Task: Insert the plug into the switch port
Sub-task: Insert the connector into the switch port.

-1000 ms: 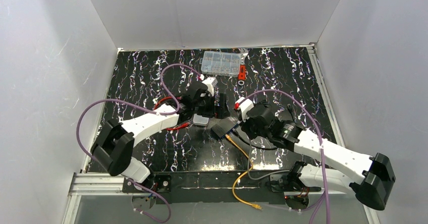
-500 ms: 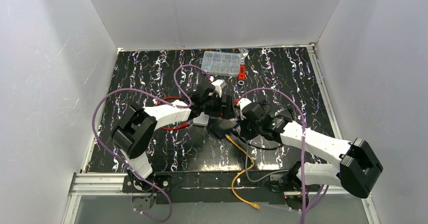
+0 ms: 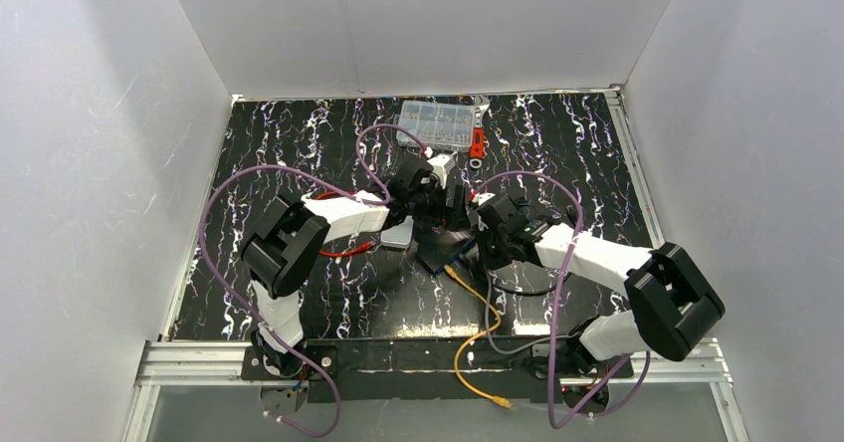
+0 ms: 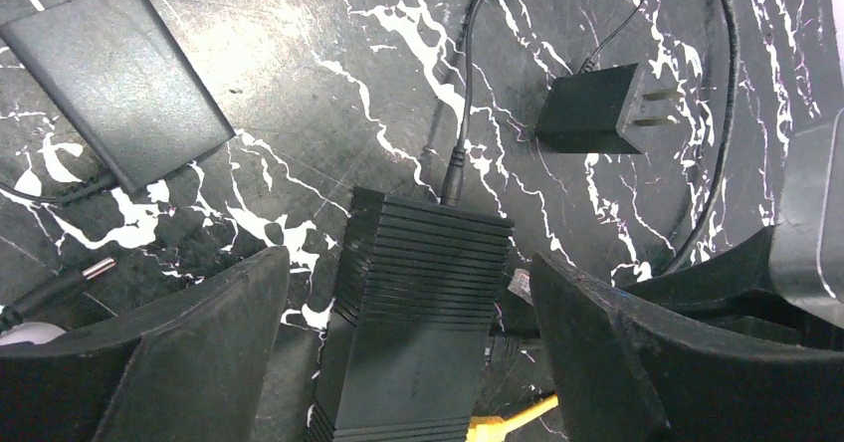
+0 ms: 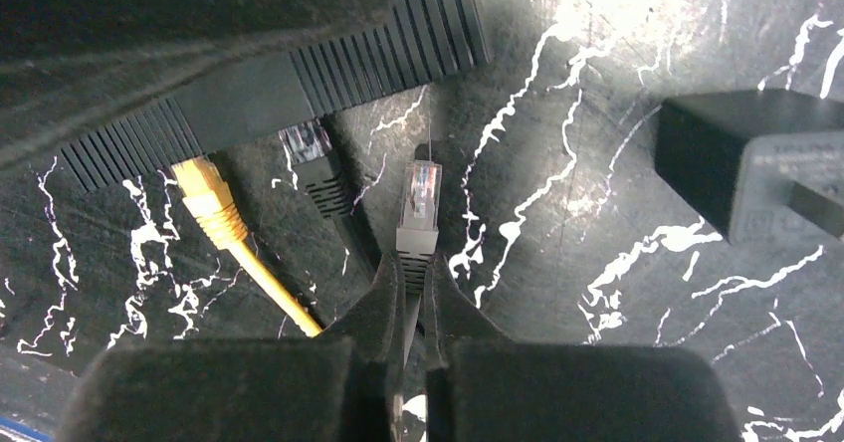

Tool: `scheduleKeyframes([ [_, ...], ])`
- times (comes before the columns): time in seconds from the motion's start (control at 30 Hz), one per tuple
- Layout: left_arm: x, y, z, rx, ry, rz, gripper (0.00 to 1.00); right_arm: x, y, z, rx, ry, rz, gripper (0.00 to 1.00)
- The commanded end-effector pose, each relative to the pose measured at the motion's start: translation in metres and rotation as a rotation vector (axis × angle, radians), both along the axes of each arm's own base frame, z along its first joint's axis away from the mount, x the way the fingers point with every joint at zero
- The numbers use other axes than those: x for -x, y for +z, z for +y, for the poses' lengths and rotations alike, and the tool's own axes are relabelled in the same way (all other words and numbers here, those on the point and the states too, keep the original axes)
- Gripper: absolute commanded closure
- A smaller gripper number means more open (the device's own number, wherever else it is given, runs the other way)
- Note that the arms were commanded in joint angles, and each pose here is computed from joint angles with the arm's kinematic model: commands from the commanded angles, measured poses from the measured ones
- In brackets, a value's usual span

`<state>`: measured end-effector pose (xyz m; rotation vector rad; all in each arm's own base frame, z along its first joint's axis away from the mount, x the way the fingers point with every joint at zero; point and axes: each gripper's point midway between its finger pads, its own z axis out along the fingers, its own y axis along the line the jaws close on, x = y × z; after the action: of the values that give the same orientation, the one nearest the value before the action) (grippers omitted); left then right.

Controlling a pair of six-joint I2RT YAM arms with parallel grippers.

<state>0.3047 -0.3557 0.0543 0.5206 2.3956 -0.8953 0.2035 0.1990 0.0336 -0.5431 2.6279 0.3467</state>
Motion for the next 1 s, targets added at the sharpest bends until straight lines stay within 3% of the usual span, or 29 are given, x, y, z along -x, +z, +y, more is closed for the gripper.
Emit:
scheduleKeyframes([
  [0.0,-0.002,0.003,-0.005,0.017,-0.038,-0.015,0.14,-0.015,0.006,0.018,-0.052,0.036,-0.045,0.99],
  [0.37,0.020,-0.006,0.018,-0.013,0.014,0.042,0.23,0.000,0.003,0.044,-0.164,0.171,-0.009,0.99],
  [0.67,0.055,-0.021,0.057,-0.076,0.071,0.095,0.27,0.026,-0.010,0.059,-0.166,0.287,0.033,0.99],
  [0.97,0.096,-0.012,0.090,-0.048,0.109,0.118,0.29,0.049,-0.008,0.057,-0.157,0.325,0.023,0.99],
])
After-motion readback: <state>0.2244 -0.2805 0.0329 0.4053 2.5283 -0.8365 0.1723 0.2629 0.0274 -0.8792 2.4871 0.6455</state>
